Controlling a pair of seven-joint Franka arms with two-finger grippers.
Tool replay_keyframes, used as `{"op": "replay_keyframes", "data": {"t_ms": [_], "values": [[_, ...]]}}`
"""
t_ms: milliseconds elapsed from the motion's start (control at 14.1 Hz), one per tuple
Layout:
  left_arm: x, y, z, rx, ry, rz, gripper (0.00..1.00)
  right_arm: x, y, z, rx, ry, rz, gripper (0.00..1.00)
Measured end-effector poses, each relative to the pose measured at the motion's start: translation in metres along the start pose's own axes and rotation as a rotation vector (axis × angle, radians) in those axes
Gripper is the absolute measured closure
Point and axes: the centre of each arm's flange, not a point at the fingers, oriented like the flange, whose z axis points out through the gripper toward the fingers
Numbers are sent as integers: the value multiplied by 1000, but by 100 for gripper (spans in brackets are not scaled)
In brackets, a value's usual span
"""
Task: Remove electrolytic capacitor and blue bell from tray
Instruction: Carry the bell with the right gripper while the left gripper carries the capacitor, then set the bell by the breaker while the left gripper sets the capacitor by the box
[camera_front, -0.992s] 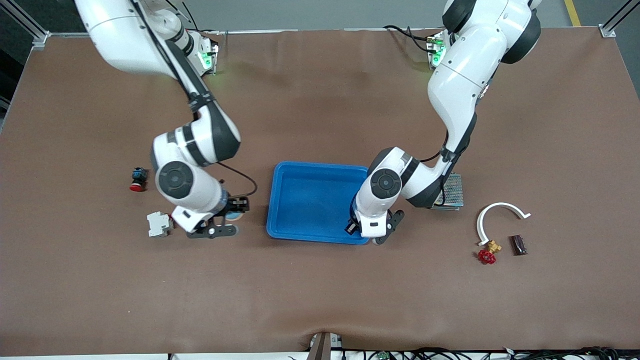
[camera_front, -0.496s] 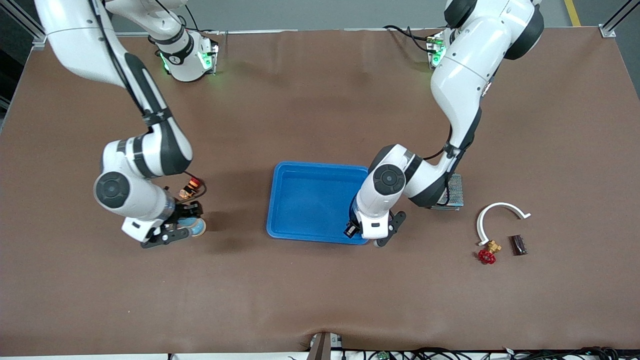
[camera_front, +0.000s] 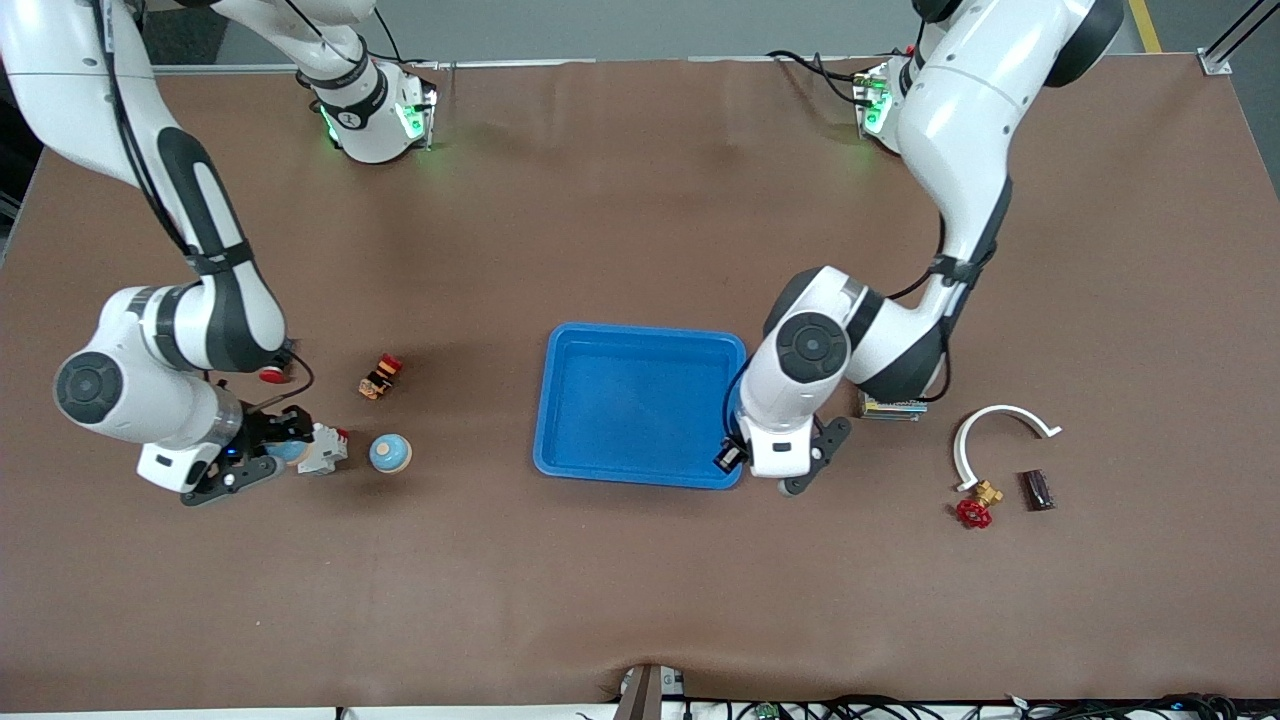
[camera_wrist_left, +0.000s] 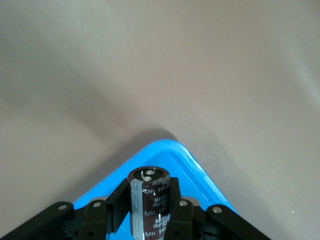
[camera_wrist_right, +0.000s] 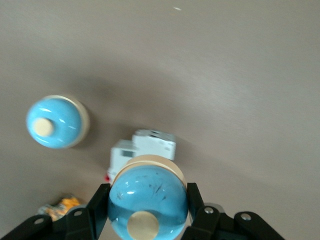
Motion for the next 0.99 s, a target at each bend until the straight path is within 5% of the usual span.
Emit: {"op": "replay_keyframes", "data": {"t_ms": [567, 992], "values": [[128, -85, -88, 168, -106, 268, 65, -48, 69, 57, 73, -6, 14, 34], [208, -178, -85, 185, -155, 507, 65, -51, 79, 75, 59, 18, 11, 34]]}}
